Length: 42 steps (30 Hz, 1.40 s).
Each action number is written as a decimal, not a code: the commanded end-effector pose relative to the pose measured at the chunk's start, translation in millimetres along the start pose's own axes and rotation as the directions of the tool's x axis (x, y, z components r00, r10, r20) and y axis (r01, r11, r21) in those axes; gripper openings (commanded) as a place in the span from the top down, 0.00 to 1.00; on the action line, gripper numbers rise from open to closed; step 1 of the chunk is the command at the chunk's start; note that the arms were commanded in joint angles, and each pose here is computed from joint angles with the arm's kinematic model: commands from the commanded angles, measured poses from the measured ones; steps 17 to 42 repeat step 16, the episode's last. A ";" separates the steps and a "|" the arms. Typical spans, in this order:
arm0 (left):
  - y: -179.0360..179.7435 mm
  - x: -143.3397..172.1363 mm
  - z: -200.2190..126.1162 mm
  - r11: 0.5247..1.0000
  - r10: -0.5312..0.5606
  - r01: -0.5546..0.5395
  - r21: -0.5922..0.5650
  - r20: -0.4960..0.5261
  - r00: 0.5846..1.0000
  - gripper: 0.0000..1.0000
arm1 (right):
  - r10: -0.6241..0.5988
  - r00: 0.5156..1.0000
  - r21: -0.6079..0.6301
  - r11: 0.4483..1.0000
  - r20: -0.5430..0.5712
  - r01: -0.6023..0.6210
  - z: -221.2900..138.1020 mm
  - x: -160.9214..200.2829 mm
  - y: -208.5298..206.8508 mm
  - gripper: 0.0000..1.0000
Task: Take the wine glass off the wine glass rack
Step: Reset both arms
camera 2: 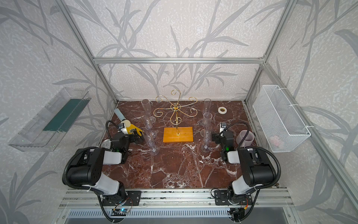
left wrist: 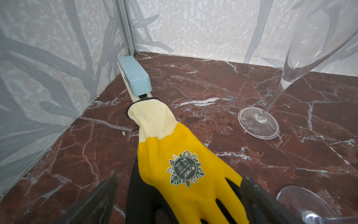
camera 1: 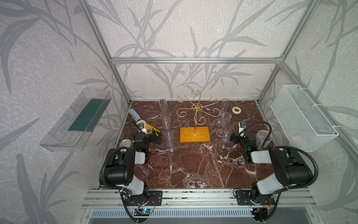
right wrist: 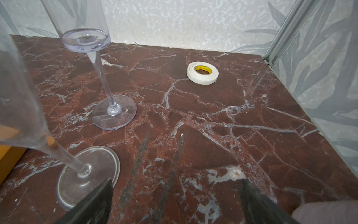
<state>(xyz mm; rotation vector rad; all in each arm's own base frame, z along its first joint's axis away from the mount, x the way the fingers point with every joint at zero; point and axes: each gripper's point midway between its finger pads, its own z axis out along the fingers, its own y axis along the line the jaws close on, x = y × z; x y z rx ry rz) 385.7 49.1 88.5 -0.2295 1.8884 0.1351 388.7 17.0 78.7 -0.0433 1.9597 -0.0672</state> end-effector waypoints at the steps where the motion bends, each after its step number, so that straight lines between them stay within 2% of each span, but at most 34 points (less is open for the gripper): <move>1: 0.4 -10.6 3.1 1.000 0.009 -0.009 -0.013 0.029 1.000 0.01 | -0.013 0.999 0.015 1.000 0.030 0.012 0.6 -14.1 -0.6 0.01; 42: 0.4 -10.9 3.0 1.000 0.009 -0.009 -0.013 0.030 1.000 0.01 | -0.014 1.000 0.019 1.000 0.023 0.014 1.5 -13.7 -0.3 0.01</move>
